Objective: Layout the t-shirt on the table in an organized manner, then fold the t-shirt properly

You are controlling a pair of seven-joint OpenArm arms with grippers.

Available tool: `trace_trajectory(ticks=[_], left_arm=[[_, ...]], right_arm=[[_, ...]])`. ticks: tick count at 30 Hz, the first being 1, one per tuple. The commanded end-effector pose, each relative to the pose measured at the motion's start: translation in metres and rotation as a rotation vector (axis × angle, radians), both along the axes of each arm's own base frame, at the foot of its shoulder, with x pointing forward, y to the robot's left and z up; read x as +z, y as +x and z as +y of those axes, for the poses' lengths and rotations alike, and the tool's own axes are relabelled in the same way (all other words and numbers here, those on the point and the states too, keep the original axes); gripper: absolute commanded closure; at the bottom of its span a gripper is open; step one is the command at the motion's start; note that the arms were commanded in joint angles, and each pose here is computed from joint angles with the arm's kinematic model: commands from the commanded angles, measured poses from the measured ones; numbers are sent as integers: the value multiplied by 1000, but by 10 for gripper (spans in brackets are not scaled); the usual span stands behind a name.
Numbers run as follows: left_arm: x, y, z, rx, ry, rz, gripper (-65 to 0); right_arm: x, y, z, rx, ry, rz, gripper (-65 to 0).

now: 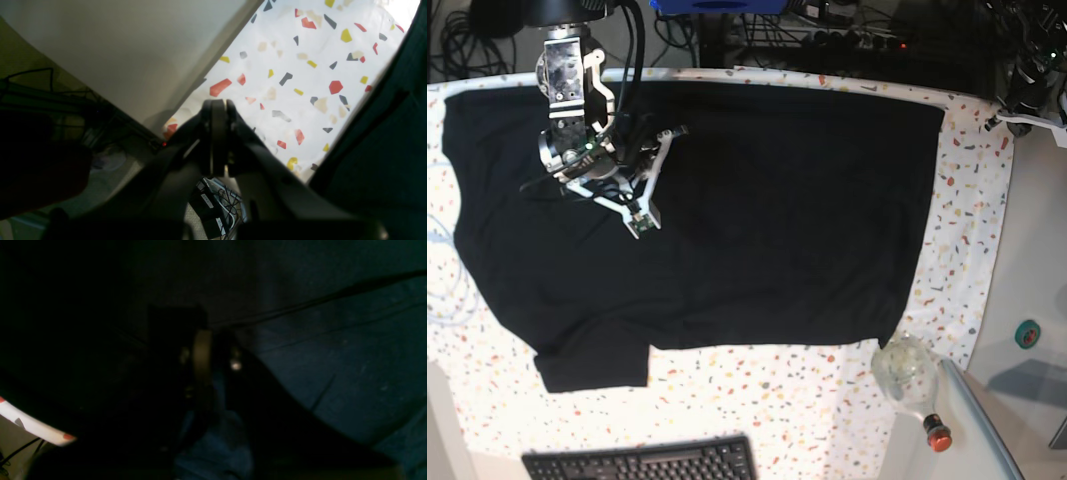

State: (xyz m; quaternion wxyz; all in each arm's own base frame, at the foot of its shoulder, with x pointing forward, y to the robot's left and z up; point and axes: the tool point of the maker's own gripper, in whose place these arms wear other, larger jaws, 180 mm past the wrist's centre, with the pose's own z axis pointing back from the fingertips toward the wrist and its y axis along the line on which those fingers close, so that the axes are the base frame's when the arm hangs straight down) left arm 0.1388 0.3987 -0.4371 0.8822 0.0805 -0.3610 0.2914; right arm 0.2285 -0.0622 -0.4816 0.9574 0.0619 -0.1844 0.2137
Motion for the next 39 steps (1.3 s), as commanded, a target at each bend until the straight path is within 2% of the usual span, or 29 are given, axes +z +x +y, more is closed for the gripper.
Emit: trace_trajectory(ticks=[1, 17, 18, 20, 22, 24, 34, 36, 39], left_arm=[[12, 5, 10, -2, 36, -32, 0], [12, 3, 10, -1, 37, -29, 0], [12, 3, 10, -1, 37, -29, 0], [12, 3, 10, -1, 37, -29, 0], [12, 4, 10, -1, 37, -31, 0], [13, 5, 10, -1, 37, -32, 0], [13, 5, 10, -1, 37, -32, 0], [13, 5, 10, -1, 37, -32, 0], [12, 4, 10, 0, 36, -31, 0]], right_arm=[[7, 10, 1, -5, 10, -39, 0], [14, 8, 1, -14, 15, -59, 0], [17, 7, 2, -13, 16, -68, -14], [21, 9, 4, -10, 23, -91, -152], [18, 9, 4, -14, 31, -95, -257], [12, 6, 3, -13, 32, -82, -300], [3, 5, 5, -10, 37, -61, -288], [3, 5, 5, -10, 37, -59, -218], [3, 5, 5, -10, 37, -59, 0]])
